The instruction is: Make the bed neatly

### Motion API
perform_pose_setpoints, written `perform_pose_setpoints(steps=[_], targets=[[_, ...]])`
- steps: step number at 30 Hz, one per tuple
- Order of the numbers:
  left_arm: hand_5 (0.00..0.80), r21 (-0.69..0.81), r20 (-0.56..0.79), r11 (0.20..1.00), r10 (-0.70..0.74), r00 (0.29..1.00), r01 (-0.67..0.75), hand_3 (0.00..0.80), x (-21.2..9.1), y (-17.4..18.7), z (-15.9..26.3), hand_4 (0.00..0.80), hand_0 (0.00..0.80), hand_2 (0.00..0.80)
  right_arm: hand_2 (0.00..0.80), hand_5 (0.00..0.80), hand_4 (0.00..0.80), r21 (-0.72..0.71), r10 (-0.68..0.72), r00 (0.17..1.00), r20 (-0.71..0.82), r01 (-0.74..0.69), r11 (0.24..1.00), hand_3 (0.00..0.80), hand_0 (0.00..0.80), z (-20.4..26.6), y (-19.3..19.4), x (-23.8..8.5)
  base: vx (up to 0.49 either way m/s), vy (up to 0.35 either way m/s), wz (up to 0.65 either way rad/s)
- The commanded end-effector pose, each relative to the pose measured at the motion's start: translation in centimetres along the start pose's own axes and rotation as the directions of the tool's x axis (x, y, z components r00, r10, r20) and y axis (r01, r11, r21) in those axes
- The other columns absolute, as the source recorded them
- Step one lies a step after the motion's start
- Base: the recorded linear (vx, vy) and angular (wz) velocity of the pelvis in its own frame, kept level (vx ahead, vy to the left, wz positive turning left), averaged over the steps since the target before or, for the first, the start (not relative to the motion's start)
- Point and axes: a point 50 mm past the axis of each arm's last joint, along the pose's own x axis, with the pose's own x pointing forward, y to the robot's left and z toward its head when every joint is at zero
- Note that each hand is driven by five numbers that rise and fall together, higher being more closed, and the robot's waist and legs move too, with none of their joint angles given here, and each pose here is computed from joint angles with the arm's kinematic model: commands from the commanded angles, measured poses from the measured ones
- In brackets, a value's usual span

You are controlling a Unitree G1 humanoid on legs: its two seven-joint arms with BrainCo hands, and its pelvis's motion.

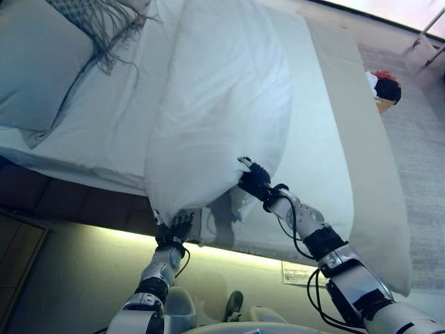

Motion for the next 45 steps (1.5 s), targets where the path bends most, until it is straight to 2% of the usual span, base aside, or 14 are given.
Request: perform_pose_setpoints(steps=[1, 9, 19, 27, 28, 29, 36, 42, 45], targets=[[0.000, -0.001, 0.087, 0.994, -0.110, 0.990, 0.110, 0.000, 0.2, -1.6, 1.4, 0.000, 0.000, 0.000, 0.800, 0.800, 0.800, 0.005, 0.141, 0.987, 0.074, -0.142, 0.990, 0.800, 0.800, 0.8, 1.9, -0.5, 0.114, 0.088, 0.03], [0.000, -0.002, 0.248, 0.978, -0.203, 0.947, 0.210, 0.000, -0.7, -3.3, 4.6, 0.000, 0.000, 0.000, 0.800, 0.800, 0.800, -0.002, 0.097, 0.995, -0.026, -0.097, 0.995, 0.800, 0.800, -3.1, -1.6, -2.9, 0.089, 0.077, 0.05], [0.000, -0.003, 0.180, 0.991, -0.132, 0.975, 0.135, 0.000, -1.1, -2.1, 5.3, 0.000, 0.000, 0.000, 0.800, 0.800, 0.800, 0.034, 0.167, 0.985, -0.041, -0.166, 0.986, 0.800, 0.800, -4.3, -0.8, -3.6, 0.035, 0.017, 0.01], [0.000, 0.007, 0.256, 0.986, -0.161, 0.953, 0.165, 0.000, -1.7, -1.7, 6.9, 0.000, 0.000, 0.000, 0.800, 0.800, 0.800, -0.028, 0.186, 0.977, -0.103, -0.190, 0.981, 0.800, 0.800, -4.3, -1.2, -4.2, 0.000, 0.000, 0.00], [0.000, 0.015, 0.274, 0.983, -0.178, 0.945, 0.181, 0.000, -1.9, -2.0, 7.7, 0.000, 0.000, 0.000, 0.220, 0.220, 0.220, -0.041, 0.184, 0.974, -0.133, -0.191, 0.981, 0.220, 0.220, -4.6, -1.7, -4.7, 0.000, 0.000, 0.00], [0.000, 0.024, 0.286, 0.981, -0.193, 0.938, 0.194, 0.000, -2.1, -2.3, 8.3, 0.000, 0.000, 0.000, 0.000, 0.000, 0.000, -0.052, 0.162, 0.974, -0.157, -0.172, 0.984, 0.000, 0.000, -4.9, -2.3, -5.2, 0.000, 0.037, -0.01], [0.000, 0.068, 0.362, 0.963, -0.268, 0.893, 0.261, 0.000, -3.3, -4.1, 12.0, 0.000, 0.000, 0.000, 0.000, 0.000, 0.000, -0.009, 0.064, 0.960, -0.271, -0.069, 0.998, 0.000, 0.000, -8.1, -6.7, -9.7, -0.027, 0.056, -0.03], [0.000, 0.075, 0.438, 0.943, -0.323, 0.839, 0.324, 0.000, -4.9, -5.3, 15.3, 0.000, 0.000, 0.000, 0.000, 0.000, 0.000, 0.046, -0.149, 0.941, -0.303, 0.170, 0.984, 0.000, 0.000, -10.4, -12.2, -14.6, -0.049, 0.089, -0.12], [0.000, 0.075, 0.474, 0.934, -0.342, 0.811, 0.349, 0.000, -5.7, -5.6, 16.6, 0.000, 0.000, 0.000, 0.000, 0.000, 0.000, 0.124, -0.268, 0.916, -0.300, 0.316, 0.940, 0.000, 0.000, -11.7, -15.0, -17.4, -0.073, 0.074, -0.09]])
